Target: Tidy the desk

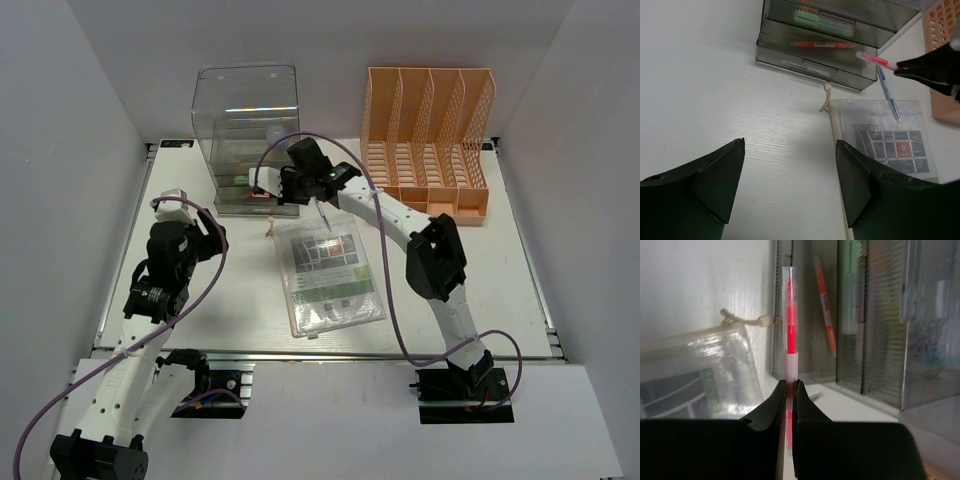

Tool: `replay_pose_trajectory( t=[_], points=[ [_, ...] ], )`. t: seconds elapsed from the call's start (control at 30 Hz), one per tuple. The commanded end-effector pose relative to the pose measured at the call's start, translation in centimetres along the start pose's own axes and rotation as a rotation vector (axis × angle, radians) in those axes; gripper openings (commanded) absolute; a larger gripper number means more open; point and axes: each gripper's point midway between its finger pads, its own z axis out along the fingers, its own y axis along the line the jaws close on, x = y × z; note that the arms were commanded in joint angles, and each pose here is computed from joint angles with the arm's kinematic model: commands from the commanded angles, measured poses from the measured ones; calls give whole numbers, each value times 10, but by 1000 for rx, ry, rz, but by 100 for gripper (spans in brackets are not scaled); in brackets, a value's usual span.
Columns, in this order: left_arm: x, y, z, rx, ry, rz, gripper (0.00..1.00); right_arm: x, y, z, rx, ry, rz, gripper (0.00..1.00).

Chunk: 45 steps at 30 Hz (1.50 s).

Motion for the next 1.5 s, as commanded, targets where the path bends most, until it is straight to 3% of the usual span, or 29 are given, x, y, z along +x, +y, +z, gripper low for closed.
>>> replay_pose_trajectory(
  t=[0.0,0.4,0.5,0.53,0.63,0.8,0.9,1.07,1.23,1.43,1.47],
  points=[
    [-4,5,-3,-19,-24,-11,83,-27,-44,4,155,-54,-91,0],
    [-6,4,-4,-12,-31,-8,83,-31,-74,69,352,-130,-163,0],
    [-6,4,-4,-12,-29,-8,83,-24,-68,84,349,-117,-171,15],
    [-5,4,-3,-16,-29,-8,83,-17,-66,89,347,-101,-165,31],
    [-6,5,-4,-19,-32,-7,83,-20,-76,85,389,-116,-144,41],
    [-6,4,-4,-16,-34,-6,83,-30,-77,65,362,-149,-65,37],
    [-8,4,-5,-16,-39,-6,84,-46,-76,36,319,-195,45,0],
    [-9,4,-7,-11,-48,-8,84,-31,-59,0,274,-167,274,0],
    [-11,4,-8,-8,-55,-10,83,2,-45,-30,250,-127,604,0],
    [-12,5,-9,-16,-60,-12,84,43,-31,-51,230,-83,806,0],
    [-11,6,-9,-18,-60,-12,84,56,-36,-58,255,-73,834,8]
  ],
)
